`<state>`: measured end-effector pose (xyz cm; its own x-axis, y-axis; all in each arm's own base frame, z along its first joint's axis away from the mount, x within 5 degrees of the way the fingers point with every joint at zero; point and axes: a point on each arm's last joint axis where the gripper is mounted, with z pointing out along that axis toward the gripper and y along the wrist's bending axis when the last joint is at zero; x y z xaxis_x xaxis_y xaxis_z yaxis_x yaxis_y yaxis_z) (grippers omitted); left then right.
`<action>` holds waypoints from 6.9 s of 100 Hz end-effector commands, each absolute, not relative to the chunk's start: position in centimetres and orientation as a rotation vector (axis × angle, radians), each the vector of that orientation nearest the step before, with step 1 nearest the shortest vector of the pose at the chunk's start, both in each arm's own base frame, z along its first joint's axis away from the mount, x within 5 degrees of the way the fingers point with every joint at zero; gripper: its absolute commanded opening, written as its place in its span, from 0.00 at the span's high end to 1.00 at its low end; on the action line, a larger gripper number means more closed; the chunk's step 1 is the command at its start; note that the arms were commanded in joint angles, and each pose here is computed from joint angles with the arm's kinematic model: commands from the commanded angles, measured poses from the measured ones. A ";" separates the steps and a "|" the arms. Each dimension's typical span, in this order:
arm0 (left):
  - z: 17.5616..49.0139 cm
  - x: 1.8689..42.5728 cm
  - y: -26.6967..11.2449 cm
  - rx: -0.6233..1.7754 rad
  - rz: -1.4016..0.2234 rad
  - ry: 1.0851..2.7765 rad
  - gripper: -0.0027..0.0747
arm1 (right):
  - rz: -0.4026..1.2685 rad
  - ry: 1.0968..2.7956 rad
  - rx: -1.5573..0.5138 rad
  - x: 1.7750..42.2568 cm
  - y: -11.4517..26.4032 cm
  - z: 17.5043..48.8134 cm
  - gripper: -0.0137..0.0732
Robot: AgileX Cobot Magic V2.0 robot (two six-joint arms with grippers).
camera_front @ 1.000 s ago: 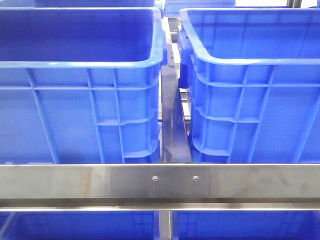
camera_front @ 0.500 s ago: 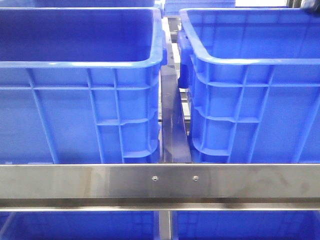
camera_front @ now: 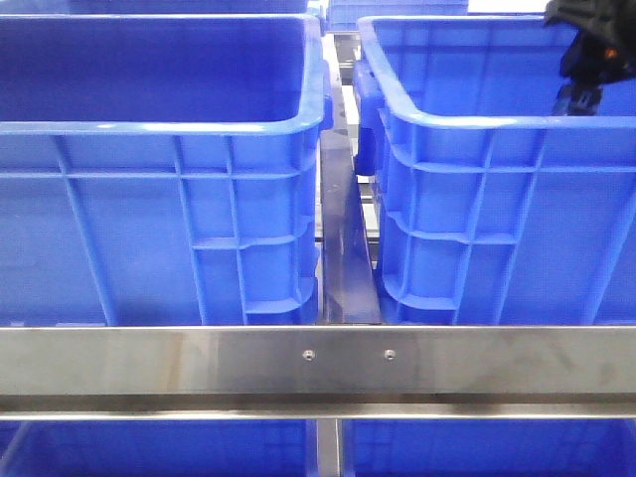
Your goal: Pick red and yellow buttons and place in box
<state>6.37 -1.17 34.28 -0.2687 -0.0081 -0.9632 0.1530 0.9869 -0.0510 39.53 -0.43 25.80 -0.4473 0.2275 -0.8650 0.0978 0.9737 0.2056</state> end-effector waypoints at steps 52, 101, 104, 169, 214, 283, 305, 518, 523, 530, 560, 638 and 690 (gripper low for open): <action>35.6 6.4 -1.2 0.082 -0.175 1.751 0.99 | 0.048 2.025 0.171 44.0 -1.2 24.8 0.77; 35.6 6.4 -1.2 0.082 -0.175 1.751 0.99 | 0.043 2.066 0.174 44.0 -1.2 23.3 0.68; 35.6 6.4 -1.2 0.082 -0.175 1.751 0.99 | 0.043 2.066 0.174 44.0 -1.2 23.3 0.64; 35.7 6.4 -1.2 0.082 -0.175 1.749 0.99 | 0.046 1.985 0.170 41.8 -1.2 27.3 0.27; 35.7 6.4 -1.2 0.082 -0.175 1.749 0.99 | 0.030 1.849 0.177 31.4 -1.1 33.4 0.28; 35.7 6.4 -1.2 0.082 -0.175 1.749 0.99 | 0.154 1.570 0.078 13.9 0.3 34.1 0.29; 35.7 6.4 -1.2 0.082 -0.175 1.749 0.99 | 0.155 1.524 0.071 12.5 0.4 34.3 0.66; 22.3 5.4 -0.2 0.037 -0.025 1.420 0.99 | 0.162 1.522 0.067 12.5 0.5 34.4 0.98; 21.8 5.4 -0.2 0.036 -0.024 1.421 0.99 | 0.162 1.522 0.067 12.5 0.5 34.4 0.98; 21.1 5.3 -0.2 0.036 -0.024 1.419 0.99 | 0.162 1.522 0.067 12.5 0.5 34.4 0.98; 20.7 5.4 -0.2 0.055 -0.005 1.416 0.99 | 0.162 1.522 0.067 12.5 0.5 34.4 0.98; 20.7 5.4 -0.2 0.055 -0.005 1.420 0.99 | 0.162 1.522 0.067 12.5 0.5 34.4 0.98; 20.7 5.4 -0.2 0.055 -0.005 1.420 0.99 | 0.155 1.528 0.050 12.5 0.5 34.3 0.98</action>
